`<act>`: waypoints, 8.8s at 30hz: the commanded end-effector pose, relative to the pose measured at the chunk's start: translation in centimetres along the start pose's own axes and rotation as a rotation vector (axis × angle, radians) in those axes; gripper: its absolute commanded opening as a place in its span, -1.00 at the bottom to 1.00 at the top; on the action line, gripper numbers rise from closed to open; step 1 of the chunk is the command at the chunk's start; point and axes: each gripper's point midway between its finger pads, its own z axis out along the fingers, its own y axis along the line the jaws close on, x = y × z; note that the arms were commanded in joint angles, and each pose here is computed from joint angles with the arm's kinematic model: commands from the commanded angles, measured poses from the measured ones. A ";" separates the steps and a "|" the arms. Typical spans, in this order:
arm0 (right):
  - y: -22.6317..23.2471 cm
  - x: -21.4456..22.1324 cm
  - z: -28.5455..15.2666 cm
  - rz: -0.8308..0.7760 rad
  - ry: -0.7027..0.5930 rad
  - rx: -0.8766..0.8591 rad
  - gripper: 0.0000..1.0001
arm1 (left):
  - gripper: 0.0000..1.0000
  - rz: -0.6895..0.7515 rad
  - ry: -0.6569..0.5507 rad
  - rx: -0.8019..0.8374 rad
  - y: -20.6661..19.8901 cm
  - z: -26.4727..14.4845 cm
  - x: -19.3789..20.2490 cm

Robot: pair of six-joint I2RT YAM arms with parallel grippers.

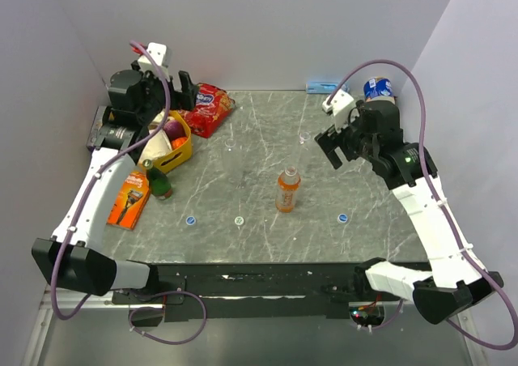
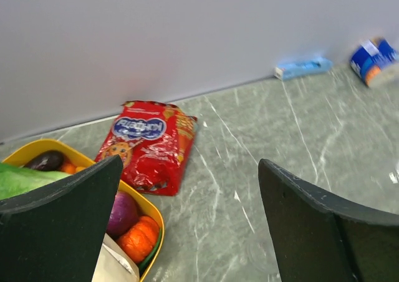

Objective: Screw on the bottle caps

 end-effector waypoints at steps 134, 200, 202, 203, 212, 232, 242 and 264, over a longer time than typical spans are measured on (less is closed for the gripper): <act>13.8 -9.7 -6.3 -0.216 -0.421 -0.761 0.88 | -0.98 0.364 0.043 0.559 -13.7 -10.9 7.8; 37.7 11.1 13.9 -1.208 0.019 -1.219 -0.01 | -0.75 0.029 -0.219 0.200 -3.8 -17.7 -1.4; 37.7 11.2 14.0 -1.207 0.021 -1.216 -0.01 | -0.75 0.027 -0.217 0.203 -3.8 -17.6 -1.4; 37.7 11.1 14.0 -1.203 0.015 -1.205 -0.02 | -0.75 0.028 -0.218 0.205 -3.8 -17.6 -1.4; 37.7 10.6 14.4 -1.185 -0.021 -1.153 -0.11 | -0.75 0.019 -0.211 0.214 -3.8 -17.1 -1.0; 26.8 1.2 2.4 -0.775 -0.143 -0.977 -0.42 | -0.98 0.236 -0.043 0.571 -8.5 -12.8 3.5; 17.8 -4.1 -8.2 -0.620 -0.326 -0.747 -0.47 | -0.98 0.513 0.011 0.962 -16.5 -15.8 18.8; 23.7 -6.7 -8.7 -0.987 -0.377 -0.947 -0.40 | -0.98 0.462 0.021 1.027 -21.4 -16.4 24.3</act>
